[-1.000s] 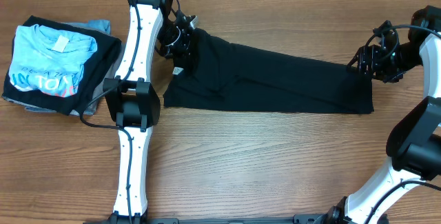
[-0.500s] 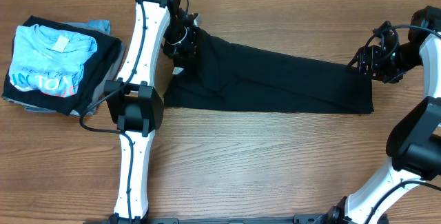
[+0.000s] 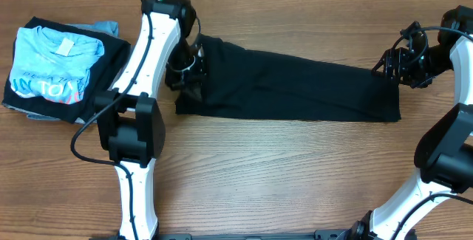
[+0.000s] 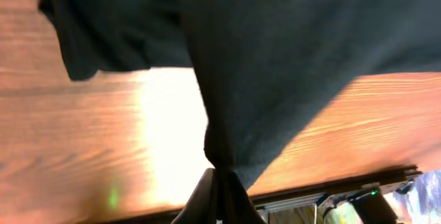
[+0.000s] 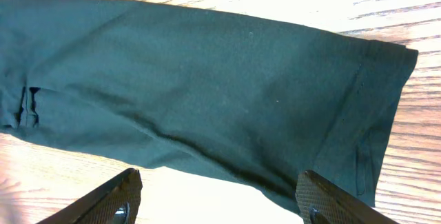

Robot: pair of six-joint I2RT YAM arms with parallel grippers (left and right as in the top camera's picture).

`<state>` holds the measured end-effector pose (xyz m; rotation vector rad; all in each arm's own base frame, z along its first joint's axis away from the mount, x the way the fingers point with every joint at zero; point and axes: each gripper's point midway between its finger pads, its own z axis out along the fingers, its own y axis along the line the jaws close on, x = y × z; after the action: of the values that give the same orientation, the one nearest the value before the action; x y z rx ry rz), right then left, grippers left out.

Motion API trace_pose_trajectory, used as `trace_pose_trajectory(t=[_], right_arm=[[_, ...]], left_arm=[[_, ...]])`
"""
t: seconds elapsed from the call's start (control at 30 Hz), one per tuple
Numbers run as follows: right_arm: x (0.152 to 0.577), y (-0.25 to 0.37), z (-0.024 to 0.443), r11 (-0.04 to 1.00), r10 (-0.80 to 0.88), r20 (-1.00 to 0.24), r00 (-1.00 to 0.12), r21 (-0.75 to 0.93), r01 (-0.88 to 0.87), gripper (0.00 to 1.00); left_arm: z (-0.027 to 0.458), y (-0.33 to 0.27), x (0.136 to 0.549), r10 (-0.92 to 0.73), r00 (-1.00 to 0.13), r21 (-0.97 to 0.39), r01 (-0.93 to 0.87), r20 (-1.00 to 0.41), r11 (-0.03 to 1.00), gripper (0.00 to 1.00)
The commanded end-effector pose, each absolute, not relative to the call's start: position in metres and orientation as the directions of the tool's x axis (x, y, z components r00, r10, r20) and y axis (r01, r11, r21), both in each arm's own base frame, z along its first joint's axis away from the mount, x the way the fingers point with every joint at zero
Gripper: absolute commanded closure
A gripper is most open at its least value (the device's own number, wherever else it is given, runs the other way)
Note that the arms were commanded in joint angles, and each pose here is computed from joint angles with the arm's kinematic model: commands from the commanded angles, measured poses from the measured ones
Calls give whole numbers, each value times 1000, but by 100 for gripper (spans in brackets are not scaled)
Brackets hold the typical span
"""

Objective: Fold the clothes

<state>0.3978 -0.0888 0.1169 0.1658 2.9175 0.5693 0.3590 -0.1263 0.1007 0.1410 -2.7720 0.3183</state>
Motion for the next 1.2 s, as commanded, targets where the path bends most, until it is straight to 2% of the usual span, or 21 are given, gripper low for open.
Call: trace_pose_trajectory(t=[0.0,0.07,0.43,0.57,0.73,0.83,0.93,1.1,1.13,1.17], right_arm=[[403,-88,125,918,142,-169,-975,392,66,24],[403,-88,125,917,143,-169,-975,392,66,24],[405,-88,126,917,142,-175,-974,394,63,25],[405,-88,126,917,143,-174,-974,394,64,25],[405,-88,126,917,143,-174,-974,395,64,25],[410,-75,133,883,150,-199,-968,468,41,25],[415,-58,141,845,122,-237,-964,534,-24,25],[418,-25,143,835,53,-236,-970,544,-86,24],[418,-15,142,832,30,-235,-972,544,-106,25],[419,3,142,828,-13,-235,-972,543,-142,25]], left_arm=[[94,-118,342,-94,-916,-132,-156,390,979,96],[84,-112,342,-119,-916,-86,-164,383,983,96],[30,-106,355,-156,-940,-61,-183,304,981,96],[26,-100,367,-157,-955,-40,-173,251,984,96],[26,-100,366,-152,-956,-34,-166,252,986,94],[37,-111,368,-112,-959,-104,-143,259,984,81],[60,-125,381,-77,-971,-192,-122,228,974,77],[120,-138,418,-37,-998,-251,-50,56,967,69],[129,-140,424,-25,-999,-260,-29,20,965,63],[141,-143,433,-1,-999,-270,8,-33,963,41]])
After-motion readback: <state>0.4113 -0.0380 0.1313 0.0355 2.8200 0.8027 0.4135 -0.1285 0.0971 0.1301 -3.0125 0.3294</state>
